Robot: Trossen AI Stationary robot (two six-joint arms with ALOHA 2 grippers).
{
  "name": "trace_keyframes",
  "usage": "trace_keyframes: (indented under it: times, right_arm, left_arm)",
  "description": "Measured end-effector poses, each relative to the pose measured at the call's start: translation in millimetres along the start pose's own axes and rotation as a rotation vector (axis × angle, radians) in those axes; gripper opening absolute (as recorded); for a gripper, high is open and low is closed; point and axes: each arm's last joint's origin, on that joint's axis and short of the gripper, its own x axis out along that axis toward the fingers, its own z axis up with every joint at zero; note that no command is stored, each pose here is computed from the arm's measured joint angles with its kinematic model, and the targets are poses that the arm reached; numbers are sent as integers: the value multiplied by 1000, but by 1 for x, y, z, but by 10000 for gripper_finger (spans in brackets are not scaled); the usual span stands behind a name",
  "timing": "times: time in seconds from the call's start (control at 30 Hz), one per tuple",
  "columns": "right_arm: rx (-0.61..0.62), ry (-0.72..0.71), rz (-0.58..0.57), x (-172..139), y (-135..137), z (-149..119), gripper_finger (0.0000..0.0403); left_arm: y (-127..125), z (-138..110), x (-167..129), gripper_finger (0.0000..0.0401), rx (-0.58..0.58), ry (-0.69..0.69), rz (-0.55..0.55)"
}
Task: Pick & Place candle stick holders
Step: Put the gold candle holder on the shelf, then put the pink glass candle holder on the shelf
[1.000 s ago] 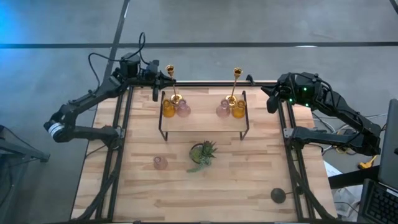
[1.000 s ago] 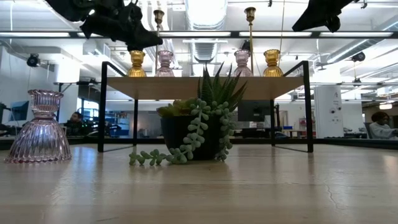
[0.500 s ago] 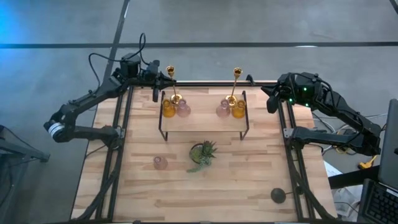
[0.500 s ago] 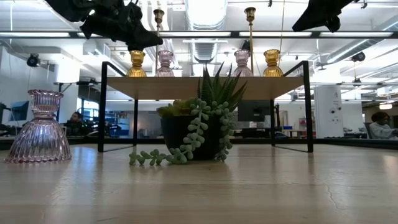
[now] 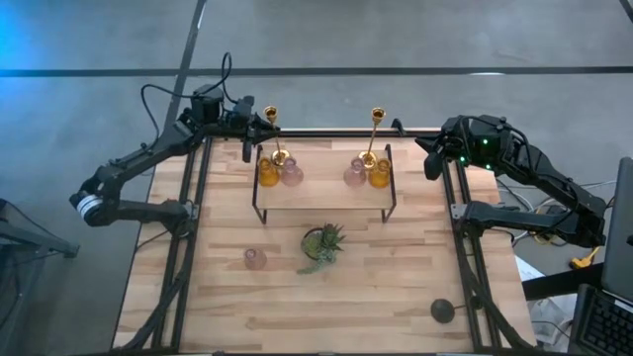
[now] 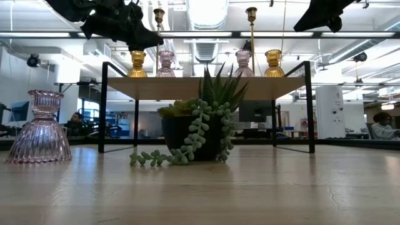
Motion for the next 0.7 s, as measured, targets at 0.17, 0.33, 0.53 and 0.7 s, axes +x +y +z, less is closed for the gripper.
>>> trace_keyframes:
  times: [0.17, 0.33, 0.53, 0.7]
  right_arm:
    - [0, 0, 0, 0, 0, 0, 38]
    - [0, 1, 2, 0, 0, 0, 38]
    - [1, 0, 2, 0, 0, 0, 38]
    - [1, -1, 2, 0, 0, 0, 38]
  left_arm:
    - [0, 0, 0, 69, -11, -1, -2]
    - [0, 1, 0, 92, -10, -2, -2]
    - [-1, 7, -4, 156, -21, 9, 7]
    - [-1, 9, -12, 210, -36, 86, 96]
